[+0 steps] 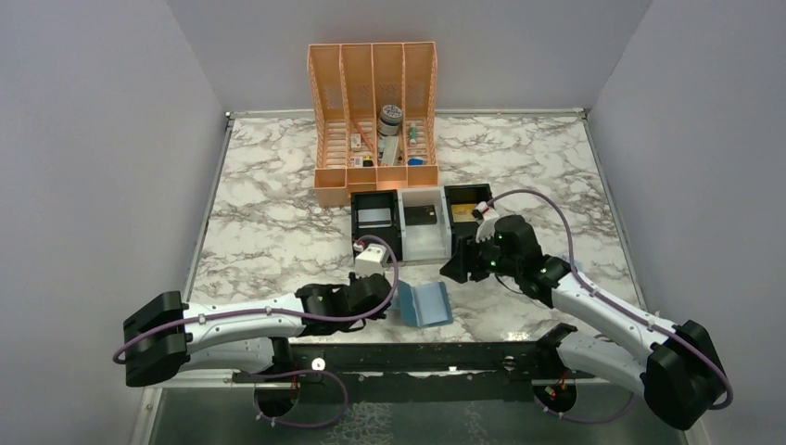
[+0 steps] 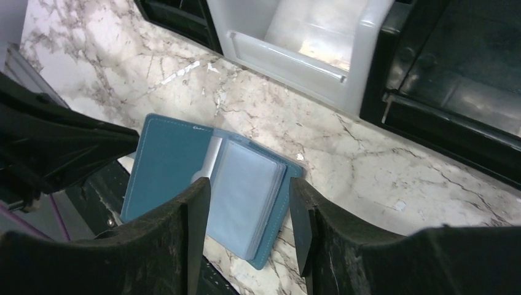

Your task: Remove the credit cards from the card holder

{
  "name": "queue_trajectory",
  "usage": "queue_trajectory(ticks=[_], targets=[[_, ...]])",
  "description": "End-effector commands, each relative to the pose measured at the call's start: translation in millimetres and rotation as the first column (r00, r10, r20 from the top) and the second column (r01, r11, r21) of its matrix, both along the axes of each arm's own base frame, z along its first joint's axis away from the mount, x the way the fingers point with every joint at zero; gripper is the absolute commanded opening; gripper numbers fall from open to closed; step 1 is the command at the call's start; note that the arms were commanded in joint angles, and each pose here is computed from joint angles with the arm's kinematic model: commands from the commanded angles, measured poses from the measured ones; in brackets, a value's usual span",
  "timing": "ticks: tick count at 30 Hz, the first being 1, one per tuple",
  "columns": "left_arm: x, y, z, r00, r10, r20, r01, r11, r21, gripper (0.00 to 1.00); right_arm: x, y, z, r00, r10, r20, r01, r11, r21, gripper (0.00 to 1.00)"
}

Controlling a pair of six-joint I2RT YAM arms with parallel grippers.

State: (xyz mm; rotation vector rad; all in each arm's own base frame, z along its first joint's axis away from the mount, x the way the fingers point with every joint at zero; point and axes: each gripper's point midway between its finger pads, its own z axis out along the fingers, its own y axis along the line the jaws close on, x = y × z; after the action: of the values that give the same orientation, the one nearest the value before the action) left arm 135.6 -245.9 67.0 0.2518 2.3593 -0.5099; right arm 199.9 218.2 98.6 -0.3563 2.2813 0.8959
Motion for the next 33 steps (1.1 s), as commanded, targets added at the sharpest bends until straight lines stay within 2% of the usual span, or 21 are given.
queue_trajectory(ticks=[1,9,15,22,26,33], targets=[[3,18,-6,0.997,0.079,-0.001,-0.079,0.997,0.020,0.00,3,14,17,0.990,0.122,0.066,-0.123,0.992,0.002,0.50],[1,22,-13,0.998,0.065,-0.004,-0.065,0.997,0.048,0.00,-4,22,10,0.987,0.155,0.047,-0.157,0.986,0.059,0.49],[-2,26,-24,0.996,0.088,-0.022,-0.087,0.995,0.046,0.00,-27,20,-26,0.980,0.187,-0.069,-0.182,0.980,0.076,0.46],[4,28,-28,0.994,0.106,0.003,-0.106,0.992,0.069,0.00,-25,39,-16,0.955,0.283,-0.091,-0.269,0.953,0.136,0.43],[7,26,-30,0.994,0.112,0.008,-0.112,0.990,0.090,0.00,-22,42,-29,0.946,0.276,-0.170,-0.259,0.959,0.118,0.43],[0,17,-40,0.995,0.091,-0.042,-0.087,0.992,0.089,0.00,-31,36,-36,0.947,0.271,-0.172,-0.253,0.960,0.120,0.43]])
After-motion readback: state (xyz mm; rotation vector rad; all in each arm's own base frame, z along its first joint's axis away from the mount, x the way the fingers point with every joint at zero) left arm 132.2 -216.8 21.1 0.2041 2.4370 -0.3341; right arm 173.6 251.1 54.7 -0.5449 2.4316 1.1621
